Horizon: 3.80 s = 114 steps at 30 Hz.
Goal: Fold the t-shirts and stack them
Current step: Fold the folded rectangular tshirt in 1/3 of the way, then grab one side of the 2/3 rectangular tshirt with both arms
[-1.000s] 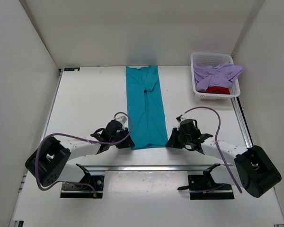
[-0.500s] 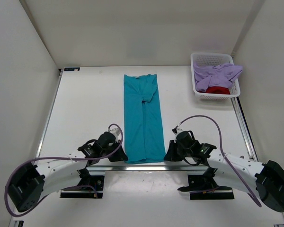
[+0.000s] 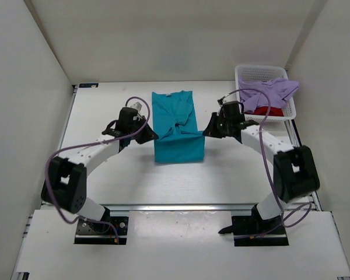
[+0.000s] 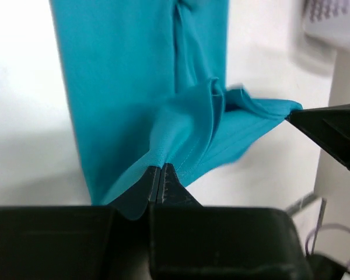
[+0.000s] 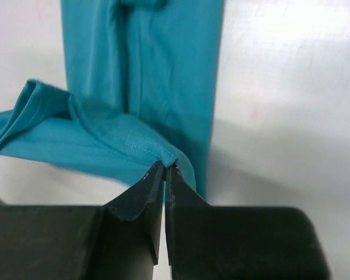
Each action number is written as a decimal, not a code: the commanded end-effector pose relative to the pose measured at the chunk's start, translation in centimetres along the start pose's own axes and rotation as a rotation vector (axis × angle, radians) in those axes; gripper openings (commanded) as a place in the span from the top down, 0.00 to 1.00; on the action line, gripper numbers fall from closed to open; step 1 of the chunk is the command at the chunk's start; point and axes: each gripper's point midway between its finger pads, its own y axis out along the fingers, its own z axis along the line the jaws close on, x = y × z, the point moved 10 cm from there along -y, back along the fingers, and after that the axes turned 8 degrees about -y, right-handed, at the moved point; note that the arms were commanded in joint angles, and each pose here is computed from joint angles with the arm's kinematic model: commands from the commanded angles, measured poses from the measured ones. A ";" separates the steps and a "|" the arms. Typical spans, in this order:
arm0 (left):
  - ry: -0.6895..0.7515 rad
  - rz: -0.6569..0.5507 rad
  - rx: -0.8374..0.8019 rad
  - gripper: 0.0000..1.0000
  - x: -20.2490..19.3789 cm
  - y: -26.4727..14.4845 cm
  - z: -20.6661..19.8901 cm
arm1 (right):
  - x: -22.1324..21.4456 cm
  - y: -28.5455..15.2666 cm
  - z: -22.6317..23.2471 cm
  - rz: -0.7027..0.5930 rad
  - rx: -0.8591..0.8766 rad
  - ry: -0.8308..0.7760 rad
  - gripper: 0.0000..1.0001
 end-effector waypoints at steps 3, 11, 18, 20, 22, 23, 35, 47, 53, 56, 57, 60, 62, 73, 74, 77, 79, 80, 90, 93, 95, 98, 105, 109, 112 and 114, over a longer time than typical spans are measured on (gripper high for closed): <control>-0.022 -0.053 0.092 1.00 4.2 3.8 1.6 | 5.3 3.9 -2.0 -0.050 0.060 -0.041 1.00; -0.075 -0.042 0.084 0.87 7.3 8.3 3.0 | 8.1 10.1 -3.2 0.023 0.111 -0.054 1.00; -0.070 -0.174 -0.072 0.61 9.5 5.7 0.8 | 9.4 8.9 -3.2 -0.030 0.059 -0.057 0.73; -0.043 -0.182 -0.071 0.61 9.1 4.9 -0.1 | 9.4 7.2 -2.2 -0.069 0.036 -0.065 0.72; -0.014 -0.145 -0.105 0.64 6.6 4.2 -1.5 | 7.3 6.9 -1.3 -0.064 0.039 -0.057 0.73; -0.019 -0.121 -0.091 0.64 4.8 4.6 -0.7 | 6.2 6.5 -0.8 -0.061 0.040 -0.055 0.82; -0.054 0.086 0.002 0.73 -6.5 6.7 4.4 | 3.7 12.8 3.6 0.093 0.200 -0.167 1.00; -0.035 0.125 0.019 0.72 -8.8 4.1 6.4 | 9.2 18.6 2.8 0.015 0.179 -0.124 1.00; -0.031 0.062 -0.035 0.68 -7.7 1.8 5.2 | 10.5 14.5 3.5 -0.038 0.206 -0.158 1.00; -0.047 0.048 -0.047 0.63 -7.2 1.4 5.3 | 8.2 10.7 3.0 -0.068 0.198 -0.123 1.00; -0.052 0.035 -0.031 0.62 -6.5 1.5 5.6 | 8.4 9.1 3.7 -0.108 0.219 -0.135 1.00; -0.089 0.034 -0.003 0.57 -5.7 1.8 6.8 | 3.0 7.2 1.5 -0.069 0.168 -0.055 1.00; -0.105 0.024 0.020 0.52 -5.2 2.3 7.4 | 1.1 5.9 0.4 -0.083 0.152 -0.026 0.97; -0.096 0.078 0.049 0.42 -5.5 5.1 7.2 | -4.6 4.6 -4.3 0.039 0.080 0.077 0.65; -0.094 0.069 0.055 0.44 -5.5 5.2 7.3 | -4.7 4.7 -4.5 0.038 0.094 0.077 0.65; -0.094 0.084 0.067 0.56 -5.9 5.6 7.6 | -5.3 5.0 -4.7 0.060 0.111 0.090 0.66; -0.102 0.088 0.083 0.66 -5.9 5.7 7.8 | -5.6 5.4 -4.1 0.086 0.128 0.079 0.68; -0.104 0.080 0.079 0.68 -5.7 5.7 7.7 | -5.5 5.5 -4.2 0.092 0.133 0.089 0.69; -0.097 0.067 0.098 0.93 -5.5 6.2 7.4 | -4.0 6.2 -5.0 0.035 0.134 0.100 0.77; -0.093 0.051 0.090 1.00 -5.2 5.7 7.1 | -4.3 6.4 -4.4 0.039 0.138 0.084 1.00; -0.086 0.044 0.093 1.00 -5.3 5.3 7.0 | -4.6 6.3 -4.1 0.047 0.131 0.075 1.00; -0.060 0.051 0.103 1.00 -6.1 3.9 7.4 | -5.5 4.9 -3.0 0.035 0.138 0.074 1.00; 0.023 0.152 0.166 1.00 -13.1 -2.4 10.1 | -13.5 0.1 -1.1 0.146 0.070 0.039 1.00; 0.004 0.182 0.087 1.00 -16.5 -6.0 10.0 | -17.3 -3.1 0.8 0.200 0.089 0.000 1.00; -0.052 0.121 0.010 1.00 -15.4 -7.8 8.6 | -15.1 -4.4 2.8 0.127 0.120 -0.026 1.00; -0.036 0.050 -0.068 1.00 -12.1 -9.0 5.8 | -12.3 -4.2 4.0 0.096 0.126 -0.072 1.00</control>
